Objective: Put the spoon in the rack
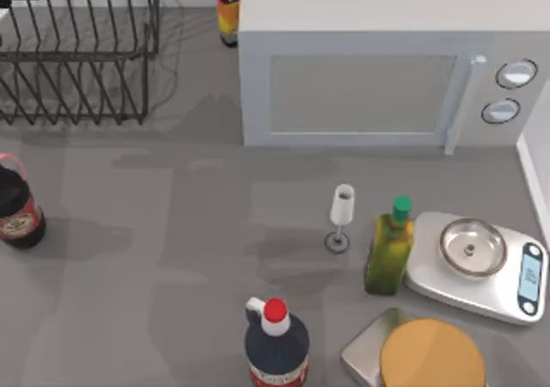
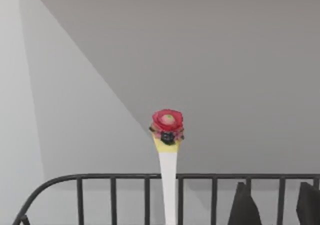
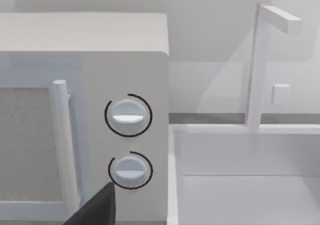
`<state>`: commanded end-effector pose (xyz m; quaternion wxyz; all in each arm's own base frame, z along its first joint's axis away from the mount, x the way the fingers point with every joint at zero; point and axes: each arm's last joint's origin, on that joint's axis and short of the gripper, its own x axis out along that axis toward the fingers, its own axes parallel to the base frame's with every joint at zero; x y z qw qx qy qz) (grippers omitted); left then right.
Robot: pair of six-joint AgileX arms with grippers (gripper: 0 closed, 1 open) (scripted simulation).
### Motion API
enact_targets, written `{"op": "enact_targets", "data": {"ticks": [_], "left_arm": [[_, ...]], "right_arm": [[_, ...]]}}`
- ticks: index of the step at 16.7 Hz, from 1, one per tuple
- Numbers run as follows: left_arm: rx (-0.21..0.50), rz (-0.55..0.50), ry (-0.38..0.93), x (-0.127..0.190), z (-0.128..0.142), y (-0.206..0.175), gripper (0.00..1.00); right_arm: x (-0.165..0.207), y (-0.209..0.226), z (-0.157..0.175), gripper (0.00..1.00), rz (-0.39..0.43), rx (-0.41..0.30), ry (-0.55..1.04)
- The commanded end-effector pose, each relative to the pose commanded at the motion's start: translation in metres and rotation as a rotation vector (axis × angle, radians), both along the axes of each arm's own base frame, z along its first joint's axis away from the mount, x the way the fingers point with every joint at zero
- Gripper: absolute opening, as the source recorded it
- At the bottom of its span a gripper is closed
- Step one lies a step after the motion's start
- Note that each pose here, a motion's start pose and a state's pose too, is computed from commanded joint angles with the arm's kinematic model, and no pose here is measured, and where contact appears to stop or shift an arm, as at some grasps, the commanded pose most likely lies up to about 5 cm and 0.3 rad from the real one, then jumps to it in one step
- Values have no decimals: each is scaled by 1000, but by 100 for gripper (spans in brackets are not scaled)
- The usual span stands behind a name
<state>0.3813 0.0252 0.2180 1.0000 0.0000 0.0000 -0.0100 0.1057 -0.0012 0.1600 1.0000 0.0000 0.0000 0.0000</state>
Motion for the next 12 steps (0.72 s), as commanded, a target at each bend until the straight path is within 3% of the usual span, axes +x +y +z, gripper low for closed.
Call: {"op": "enact_targets", "data": {"ticks": [6, 12], "left_arm": [[0, 0, 0, 0, 0, 0, 98], [0, 0, 0, 0, 0, 0, 100]], "right_arm": [[0, 0, 0, 100, 0, 0, 0], [0, 0, 0, 100, 0, 0, 0]]}}
